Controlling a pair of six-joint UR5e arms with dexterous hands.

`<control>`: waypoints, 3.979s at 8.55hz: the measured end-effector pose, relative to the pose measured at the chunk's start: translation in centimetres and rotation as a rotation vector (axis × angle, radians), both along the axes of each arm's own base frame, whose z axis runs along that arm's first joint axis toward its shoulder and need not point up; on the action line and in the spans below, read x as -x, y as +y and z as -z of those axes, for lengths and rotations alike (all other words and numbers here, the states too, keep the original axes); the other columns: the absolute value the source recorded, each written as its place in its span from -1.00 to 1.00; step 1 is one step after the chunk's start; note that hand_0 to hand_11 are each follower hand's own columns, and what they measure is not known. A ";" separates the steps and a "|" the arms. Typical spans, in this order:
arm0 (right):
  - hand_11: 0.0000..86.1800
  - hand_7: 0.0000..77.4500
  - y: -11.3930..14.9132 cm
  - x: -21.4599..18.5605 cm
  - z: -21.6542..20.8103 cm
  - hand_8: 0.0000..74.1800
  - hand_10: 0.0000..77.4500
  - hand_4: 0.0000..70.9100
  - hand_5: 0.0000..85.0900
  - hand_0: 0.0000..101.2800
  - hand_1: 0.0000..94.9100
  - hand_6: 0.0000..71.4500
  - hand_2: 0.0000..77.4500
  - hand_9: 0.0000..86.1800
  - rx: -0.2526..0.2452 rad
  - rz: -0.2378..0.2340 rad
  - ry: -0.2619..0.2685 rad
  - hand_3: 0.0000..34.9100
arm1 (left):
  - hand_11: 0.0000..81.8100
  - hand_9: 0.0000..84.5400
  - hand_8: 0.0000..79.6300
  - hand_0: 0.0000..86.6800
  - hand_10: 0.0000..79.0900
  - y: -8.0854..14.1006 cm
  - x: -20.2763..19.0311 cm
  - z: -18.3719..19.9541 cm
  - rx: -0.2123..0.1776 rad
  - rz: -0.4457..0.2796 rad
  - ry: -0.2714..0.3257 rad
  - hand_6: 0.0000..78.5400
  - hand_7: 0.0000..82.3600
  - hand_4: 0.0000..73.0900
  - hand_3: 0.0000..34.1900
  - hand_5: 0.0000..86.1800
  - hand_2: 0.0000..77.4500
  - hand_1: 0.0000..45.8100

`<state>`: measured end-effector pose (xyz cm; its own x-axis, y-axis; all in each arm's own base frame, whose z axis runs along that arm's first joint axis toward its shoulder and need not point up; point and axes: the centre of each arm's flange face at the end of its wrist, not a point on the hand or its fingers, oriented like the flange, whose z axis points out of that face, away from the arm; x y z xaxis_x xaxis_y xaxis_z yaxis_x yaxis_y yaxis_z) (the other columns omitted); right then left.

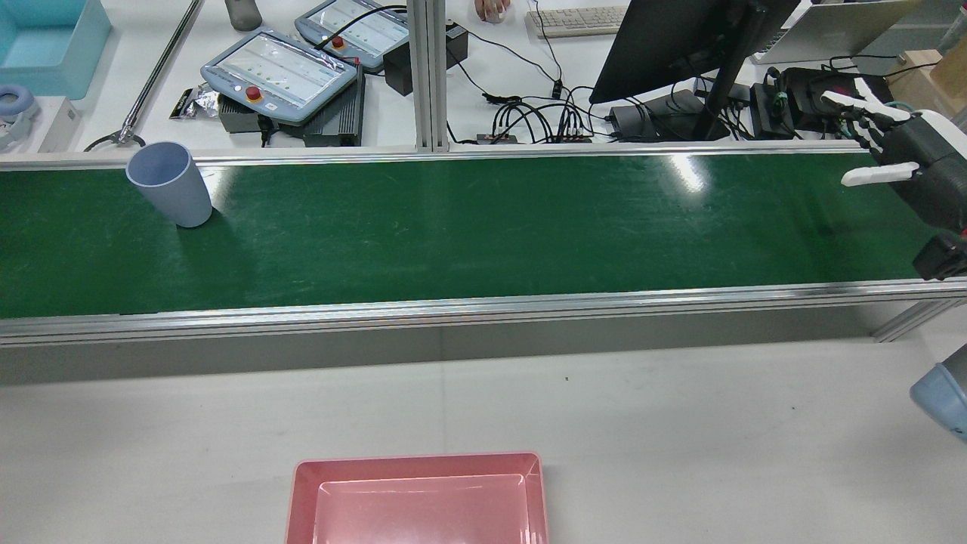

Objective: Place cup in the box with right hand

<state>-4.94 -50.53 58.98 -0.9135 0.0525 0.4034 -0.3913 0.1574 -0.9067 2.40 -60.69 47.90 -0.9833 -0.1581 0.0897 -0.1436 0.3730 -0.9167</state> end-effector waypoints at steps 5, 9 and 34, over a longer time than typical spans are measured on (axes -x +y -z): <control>-0.97 -0.96 -0.7 0.4 0.2 -0.99 -0.99 -0.63 -0.92 -0.02 -0.86 -0.98 -0.96 -0.99 -0.004 0.002 -0.001 -0.99 | -1.00 -1.00 -1.00 -1.00 -1.00 0.0 0.0 0.0 0.000 0.000 0.000 -1.00 -1.00 -0.97 -1.00 -1.00 -1.00 -0.98; -0.97 -0.96 -2.3 1.6 0.5 -1.00 -0.99 -0.74 -0.91 -0.03 -0.76 -0.98 -0.97 -0.99 -0.009 0.010 -0.001 -0.97 | -1.00 -1.00 -1.00 -1.00 -1.00 0.0 0.0 0.0 0.000 0.000 0.000 -1.00 -1.00 -0.97 -1.00 -1.00 -1.00 -0.98; -0.97 -0.99 -2.5 6.0 -0.7 -0.51 -0.62 -0.45 -0.71 0.10 -0.34 -0.83 -1.00 -0.96 0.019 0.033 -0.025 -1.00 | -1.00 -1.00 -1.00 -1.00 -1.00 0.0 -0.1 0.0 0.000 -0.001 0.000 -1.00 -1.00 -0.97 -1.00 -1.00 -1.00 -0.98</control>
<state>-10.95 -53.01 59.69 -0.9210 0.0901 0.3790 -0.3633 0.1520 -0.9192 2.46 -60.69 47.91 -0.9833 -0.1588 0.0893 -0.1435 0.3729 -0.9167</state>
